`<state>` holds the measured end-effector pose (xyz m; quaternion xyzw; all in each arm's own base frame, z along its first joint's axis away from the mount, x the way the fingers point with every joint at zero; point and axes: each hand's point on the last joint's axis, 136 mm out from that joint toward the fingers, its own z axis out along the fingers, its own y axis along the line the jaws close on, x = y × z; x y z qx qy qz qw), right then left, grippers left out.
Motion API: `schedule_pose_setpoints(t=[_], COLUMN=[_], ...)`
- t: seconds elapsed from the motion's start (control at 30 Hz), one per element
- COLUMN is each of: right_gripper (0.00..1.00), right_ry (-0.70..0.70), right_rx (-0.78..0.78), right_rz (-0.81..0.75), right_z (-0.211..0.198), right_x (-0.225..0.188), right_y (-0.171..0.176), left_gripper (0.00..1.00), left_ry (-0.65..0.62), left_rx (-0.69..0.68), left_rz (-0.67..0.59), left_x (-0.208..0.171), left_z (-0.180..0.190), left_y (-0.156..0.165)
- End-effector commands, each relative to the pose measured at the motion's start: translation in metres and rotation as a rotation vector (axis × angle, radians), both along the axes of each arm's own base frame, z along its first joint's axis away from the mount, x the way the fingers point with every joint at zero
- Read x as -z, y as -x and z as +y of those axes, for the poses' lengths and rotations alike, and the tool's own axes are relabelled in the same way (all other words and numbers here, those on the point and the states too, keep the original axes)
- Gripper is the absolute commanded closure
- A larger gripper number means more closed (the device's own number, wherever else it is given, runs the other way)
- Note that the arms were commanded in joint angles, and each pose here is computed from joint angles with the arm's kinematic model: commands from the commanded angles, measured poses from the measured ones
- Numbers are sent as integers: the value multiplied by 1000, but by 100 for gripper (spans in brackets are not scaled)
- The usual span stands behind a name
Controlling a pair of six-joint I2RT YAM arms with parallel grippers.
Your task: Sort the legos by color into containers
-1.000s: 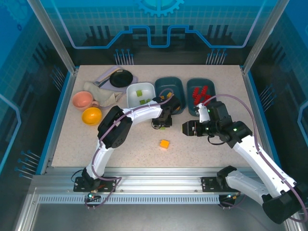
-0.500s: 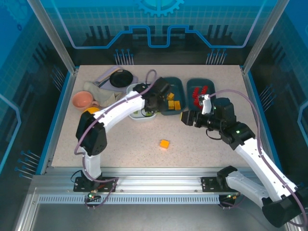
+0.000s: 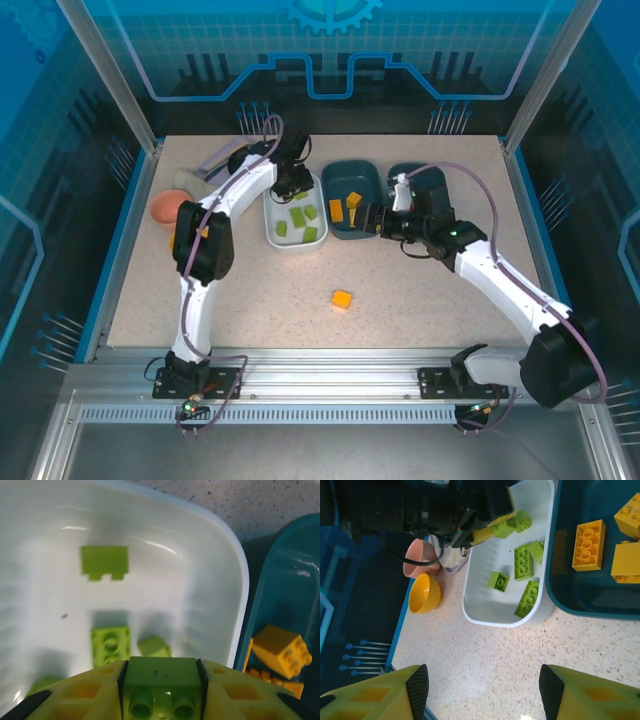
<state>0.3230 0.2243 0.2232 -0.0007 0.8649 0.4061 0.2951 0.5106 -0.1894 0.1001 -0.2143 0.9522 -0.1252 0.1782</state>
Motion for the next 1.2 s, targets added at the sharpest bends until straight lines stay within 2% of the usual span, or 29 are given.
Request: schedule_pose_setpoints(t=[0.0,0.13,0.2,0.23,0.4,0.53,0.7,0.83,0.97,1.17], right_gripper=[37,37,37,37,37,37,32,26,22,20], right_ry=[-73,-54,-29,-14,95,320,579,754,852,956], right_rx=[5,0,-3,-5,-19,-154,-459,-627,-733,-848], right_rz=[-1,-2,4,8,24,24,-17,12,17,74], right_z=[11,10,8,6,-7,-6,6,2,12,31], right_x=[-8,-10,-7,-6,4,22,56,88,107,142], right_y=[-10,-10,-6,-4,12,46,108,139,152,150], left_gripper=[62,56,48,41,30,26,22,18,16,13], left_ry=[40,47,52,59,87,113,184,278,352,400], left_rx=[27,11,13,15,20,26,13,-6,-35,-106], left_rz=[27,51,52,52,0,-55,-65,-41,-4,11], left_x=[9,28,28,26,-11,-56,-88,-90,-77,-54], left_z=[-7,-4,-5,-6,-11,-17,-11,-1,14,45], left_y=[-14,-23,-23,-23,-18,2,64,140,215,295])
